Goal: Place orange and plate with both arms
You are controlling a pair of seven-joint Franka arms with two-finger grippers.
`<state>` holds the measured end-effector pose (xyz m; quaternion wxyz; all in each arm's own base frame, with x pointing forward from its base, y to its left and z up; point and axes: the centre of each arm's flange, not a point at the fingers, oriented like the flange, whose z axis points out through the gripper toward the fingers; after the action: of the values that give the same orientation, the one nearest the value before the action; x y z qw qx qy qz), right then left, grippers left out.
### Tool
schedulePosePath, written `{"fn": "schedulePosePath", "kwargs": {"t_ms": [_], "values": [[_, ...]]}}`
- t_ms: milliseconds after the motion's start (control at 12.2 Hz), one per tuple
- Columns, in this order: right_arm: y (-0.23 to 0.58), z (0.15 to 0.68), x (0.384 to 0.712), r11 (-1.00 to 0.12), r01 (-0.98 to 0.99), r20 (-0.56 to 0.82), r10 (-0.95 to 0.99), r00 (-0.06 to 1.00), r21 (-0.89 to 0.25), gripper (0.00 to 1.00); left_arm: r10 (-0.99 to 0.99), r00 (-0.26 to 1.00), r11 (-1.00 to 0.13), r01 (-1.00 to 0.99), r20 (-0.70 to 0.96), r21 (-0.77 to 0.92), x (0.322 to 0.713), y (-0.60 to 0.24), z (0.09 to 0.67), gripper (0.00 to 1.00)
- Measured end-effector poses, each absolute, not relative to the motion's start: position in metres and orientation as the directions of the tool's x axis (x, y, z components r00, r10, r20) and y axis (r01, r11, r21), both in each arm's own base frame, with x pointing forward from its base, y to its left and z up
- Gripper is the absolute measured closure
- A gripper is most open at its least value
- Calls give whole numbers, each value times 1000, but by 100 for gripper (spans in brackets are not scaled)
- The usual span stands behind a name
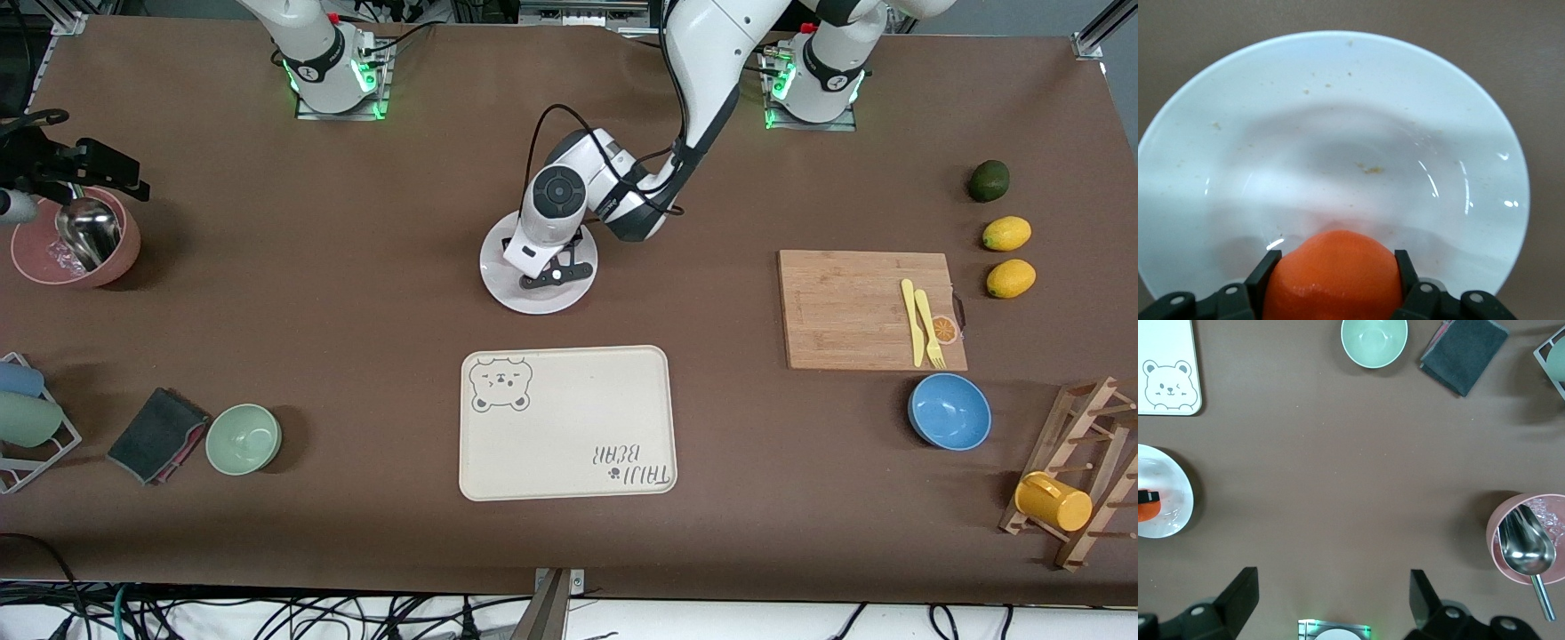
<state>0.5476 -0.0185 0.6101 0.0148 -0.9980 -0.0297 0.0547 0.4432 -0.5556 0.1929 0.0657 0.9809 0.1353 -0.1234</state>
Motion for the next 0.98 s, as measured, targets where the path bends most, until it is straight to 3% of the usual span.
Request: {"fn": "schedulePosePath", "kwargs": {"t_ms": [82, 163, 327, 654, 981], "values": [[-19, 610, 548, -998, 58, -108, 61, 992, -33, 0, 252, 932, -955, 283, -261, 88, 444, -554, 187, 28], [-19, 610, 548, -998, 58, -108, 61, 992, -33, 0, 251, 934, -957, 280, -256, 82, 445, -553, 184, 22], [-19, 610, 548, -998, 57, -108, 61, 992, -33, 0, 252, 944, -960, 271, -212, 66, 456, -548, 191, 0], [-19, 610, 548, -998, 57, -109, 60, 992, -33, 0, 314, 928, -946, 324, -203, 17, 530, -484, 259, 0], [-19, 610, 548, -998, 57, -109, 60, 992, -33, 0, 316, 910, -944, 330, -267, 8, 619, -309, 365, 0]]}}
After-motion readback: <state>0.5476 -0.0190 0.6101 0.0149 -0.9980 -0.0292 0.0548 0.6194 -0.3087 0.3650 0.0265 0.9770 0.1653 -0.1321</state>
